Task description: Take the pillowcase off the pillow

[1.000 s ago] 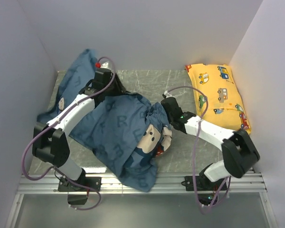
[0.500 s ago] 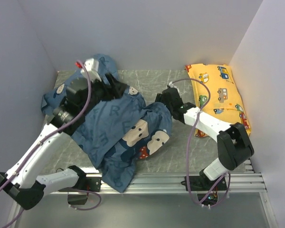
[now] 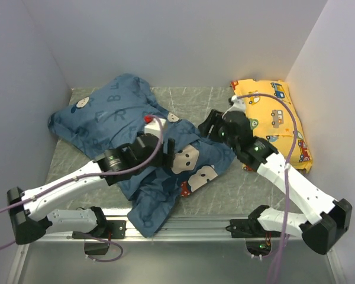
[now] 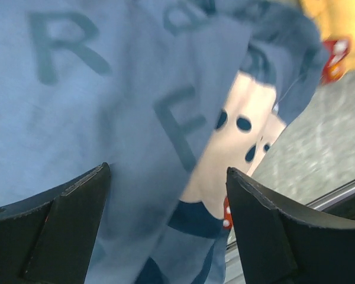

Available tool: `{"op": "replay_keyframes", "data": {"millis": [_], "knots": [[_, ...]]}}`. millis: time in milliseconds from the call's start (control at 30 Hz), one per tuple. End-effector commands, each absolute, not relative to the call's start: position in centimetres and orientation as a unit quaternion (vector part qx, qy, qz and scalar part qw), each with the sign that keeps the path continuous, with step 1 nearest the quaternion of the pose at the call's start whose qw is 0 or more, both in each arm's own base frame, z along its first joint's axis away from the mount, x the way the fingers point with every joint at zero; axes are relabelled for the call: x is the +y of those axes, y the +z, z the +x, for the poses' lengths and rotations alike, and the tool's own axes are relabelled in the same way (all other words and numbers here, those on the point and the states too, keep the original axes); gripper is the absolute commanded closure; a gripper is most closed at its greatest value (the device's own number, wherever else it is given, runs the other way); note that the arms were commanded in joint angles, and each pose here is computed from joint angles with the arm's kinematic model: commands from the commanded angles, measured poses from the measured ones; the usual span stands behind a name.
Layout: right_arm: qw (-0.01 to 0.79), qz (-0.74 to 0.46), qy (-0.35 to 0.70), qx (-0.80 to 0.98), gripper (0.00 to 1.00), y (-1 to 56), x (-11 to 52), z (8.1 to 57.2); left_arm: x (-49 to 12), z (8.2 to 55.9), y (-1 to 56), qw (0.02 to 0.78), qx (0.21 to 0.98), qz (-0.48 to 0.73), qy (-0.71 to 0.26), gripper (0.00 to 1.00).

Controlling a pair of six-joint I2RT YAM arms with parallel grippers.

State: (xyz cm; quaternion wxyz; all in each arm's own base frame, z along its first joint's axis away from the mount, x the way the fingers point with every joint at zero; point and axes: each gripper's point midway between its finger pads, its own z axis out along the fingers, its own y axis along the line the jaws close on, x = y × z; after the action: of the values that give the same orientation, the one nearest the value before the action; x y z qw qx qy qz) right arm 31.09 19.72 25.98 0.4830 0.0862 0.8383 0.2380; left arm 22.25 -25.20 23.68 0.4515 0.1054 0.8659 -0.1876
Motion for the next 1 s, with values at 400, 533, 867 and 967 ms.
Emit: {"op": "replay_keyframes", "data": {"millis": [400, 533, 867, 967], "knots": [[0.425, 0.016, 0.247, 0.871, 0.29, 18.2, 26.1, 24.2, -22.9, 24.7, 21.9, 0.476, 0.876, 0.070, 0.037, 0.23], [0.423, 0.019, 0.239, 0.874, 0.48, 17.2, 26.3, 24.5, -23.0, 25.0, 23.2, 0.491, 0.869, 0.058, 0.032, 0.49], [0.441, 0.051, 0.207, 0.872, 1.00, 17.4, 22.7, 23.8, -19.8, 30.2, 26.5, 0.514, 0.857, -0.019, 0.006, 0.96], [0.447, 0.082, 0.179, 0.873, 1.00, 16.0, 19.8, 23.1, -16.5, 33.5, 28.9, 0.534, 0.842, -0.076, -0.011, 0.99]]}}
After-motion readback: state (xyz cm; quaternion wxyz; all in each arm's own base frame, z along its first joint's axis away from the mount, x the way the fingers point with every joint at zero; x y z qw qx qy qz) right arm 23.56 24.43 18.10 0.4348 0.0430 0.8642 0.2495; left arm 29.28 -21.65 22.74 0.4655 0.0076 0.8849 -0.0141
